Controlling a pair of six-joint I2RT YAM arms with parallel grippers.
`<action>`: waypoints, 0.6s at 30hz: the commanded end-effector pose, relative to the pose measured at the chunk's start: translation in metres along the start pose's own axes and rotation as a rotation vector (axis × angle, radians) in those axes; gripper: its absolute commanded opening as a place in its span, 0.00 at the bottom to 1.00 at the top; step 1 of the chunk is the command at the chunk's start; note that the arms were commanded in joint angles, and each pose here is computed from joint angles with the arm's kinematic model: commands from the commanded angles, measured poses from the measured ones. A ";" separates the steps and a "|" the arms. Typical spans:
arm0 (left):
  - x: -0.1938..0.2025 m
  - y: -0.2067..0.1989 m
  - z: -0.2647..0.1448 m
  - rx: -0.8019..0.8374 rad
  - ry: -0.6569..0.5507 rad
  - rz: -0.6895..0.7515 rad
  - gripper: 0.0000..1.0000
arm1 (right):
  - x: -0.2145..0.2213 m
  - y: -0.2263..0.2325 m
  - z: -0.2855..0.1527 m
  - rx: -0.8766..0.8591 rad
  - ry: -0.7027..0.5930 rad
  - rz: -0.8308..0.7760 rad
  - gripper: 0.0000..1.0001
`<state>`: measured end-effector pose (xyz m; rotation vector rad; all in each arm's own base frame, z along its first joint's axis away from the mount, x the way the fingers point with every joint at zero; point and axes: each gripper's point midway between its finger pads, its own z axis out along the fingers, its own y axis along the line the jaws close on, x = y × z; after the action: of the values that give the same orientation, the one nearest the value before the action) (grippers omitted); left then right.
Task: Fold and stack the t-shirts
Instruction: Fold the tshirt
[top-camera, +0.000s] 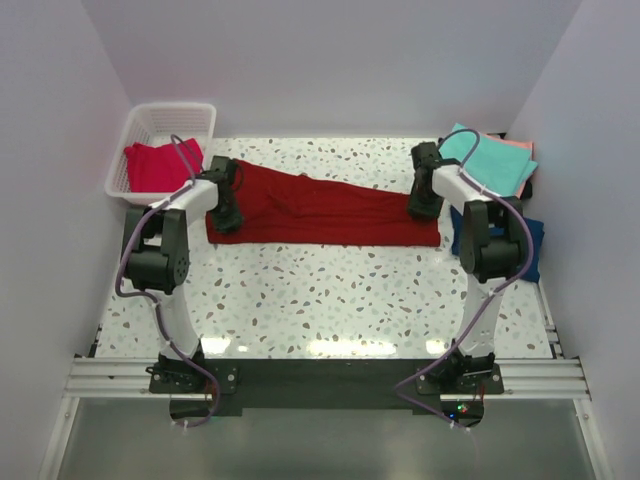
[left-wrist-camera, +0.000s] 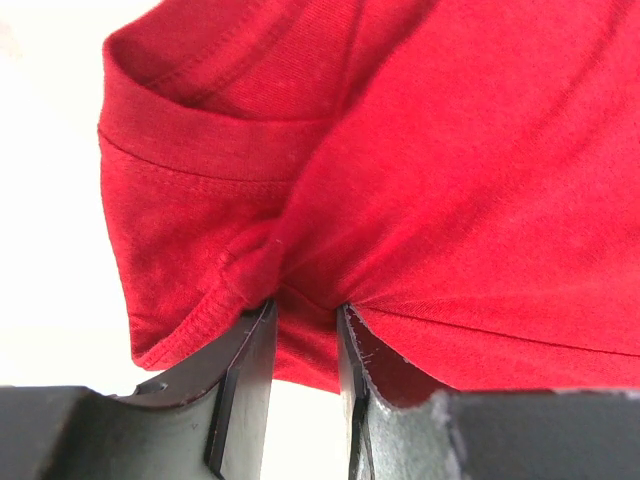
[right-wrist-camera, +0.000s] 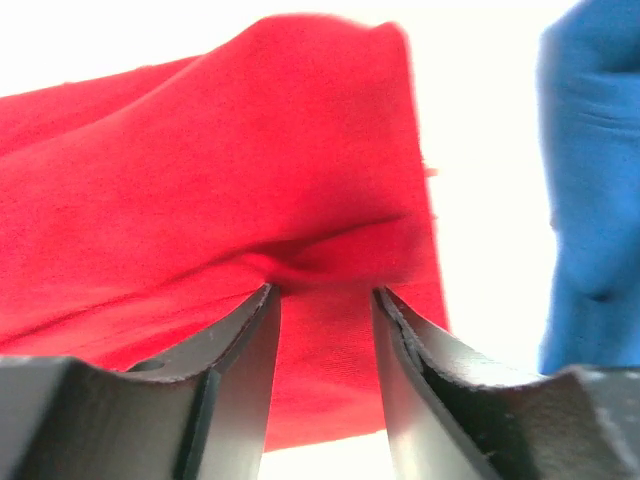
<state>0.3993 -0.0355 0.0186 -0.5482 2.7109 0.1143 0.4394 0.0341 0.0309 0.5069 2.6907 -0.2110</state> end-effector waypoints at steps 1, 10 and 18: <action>0.012 0.032 0.008 -0.084 0.057 0.036 0.35 | -0.034 -0.032 -0.053 0.057 -0.155 0.009 0.47; -0.003 0.013 -0.002 0.027 -0.012 0.033 0.36 | -0.020 -0.009 -0.081 -0.031 -0.176 -0.045 0.56; -0.015 0.000 -0.015 0.112 -0.080 0.029 0.56 | 0.028 0.006 -0.051 -0.078 -0.057 -0.069 0.56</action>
<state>0.3994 -0.0331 0.0199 -0.4854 2.7037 0.0483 0.4062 0.0487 0.0826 0.3782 2.6163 -0.1916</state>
